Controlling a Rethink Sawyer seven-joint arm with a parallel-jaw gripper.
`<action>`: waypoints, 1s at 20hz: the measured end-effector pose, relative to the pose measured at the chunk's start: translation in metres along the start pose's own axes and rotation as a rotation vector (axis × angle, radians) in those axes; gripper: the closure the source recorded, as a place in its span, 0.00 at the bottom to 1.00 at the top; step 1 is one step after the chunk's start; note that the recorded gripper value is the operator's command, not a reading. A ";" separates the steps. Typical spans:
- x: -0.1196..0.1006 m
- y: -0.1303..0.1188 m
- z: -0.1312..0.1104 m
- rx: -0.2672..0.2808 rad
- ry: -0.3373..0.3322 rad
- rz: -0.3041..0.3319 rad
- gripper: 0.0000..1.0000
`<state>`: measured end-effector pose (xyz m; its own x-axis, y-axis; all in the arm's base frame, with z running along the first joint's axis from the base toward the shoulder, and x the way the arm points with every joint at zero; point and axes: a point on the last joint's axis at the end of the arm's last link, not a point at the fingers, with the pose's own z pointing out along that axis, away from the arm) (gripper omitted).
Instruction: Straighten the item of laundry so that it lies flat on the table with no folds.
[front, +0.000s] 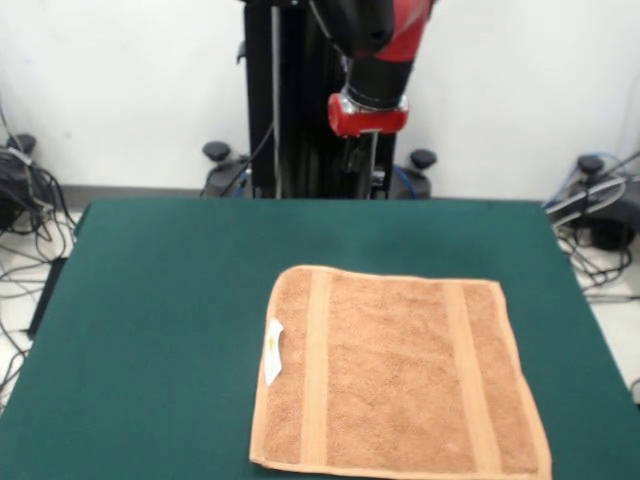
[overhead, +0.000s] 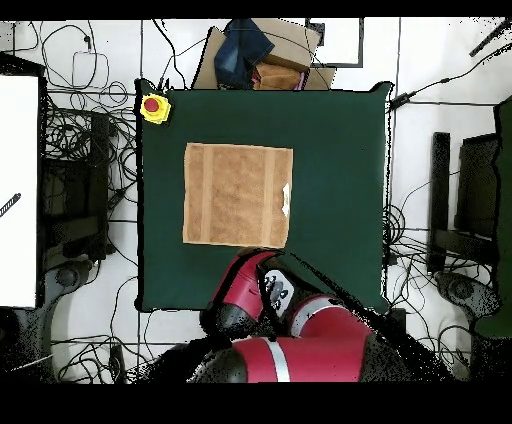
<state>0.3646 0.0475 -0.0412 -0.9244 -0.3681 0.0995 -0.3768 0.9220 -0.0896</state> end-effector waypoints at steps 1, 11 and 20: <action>0.000 0.000 0.000 0.000 0.000 -0.001 1.00; -0.021 0.019 -0.002 -0.021 -0.066 -0.045 1.00; -0.027 0.025 -0.002 -0.042 -0.096 -0.055 0.00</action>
<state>0.3802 0.0808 -0.0438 -0.9045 -0.4264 0.0072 -0.4262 0.9035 -0.0452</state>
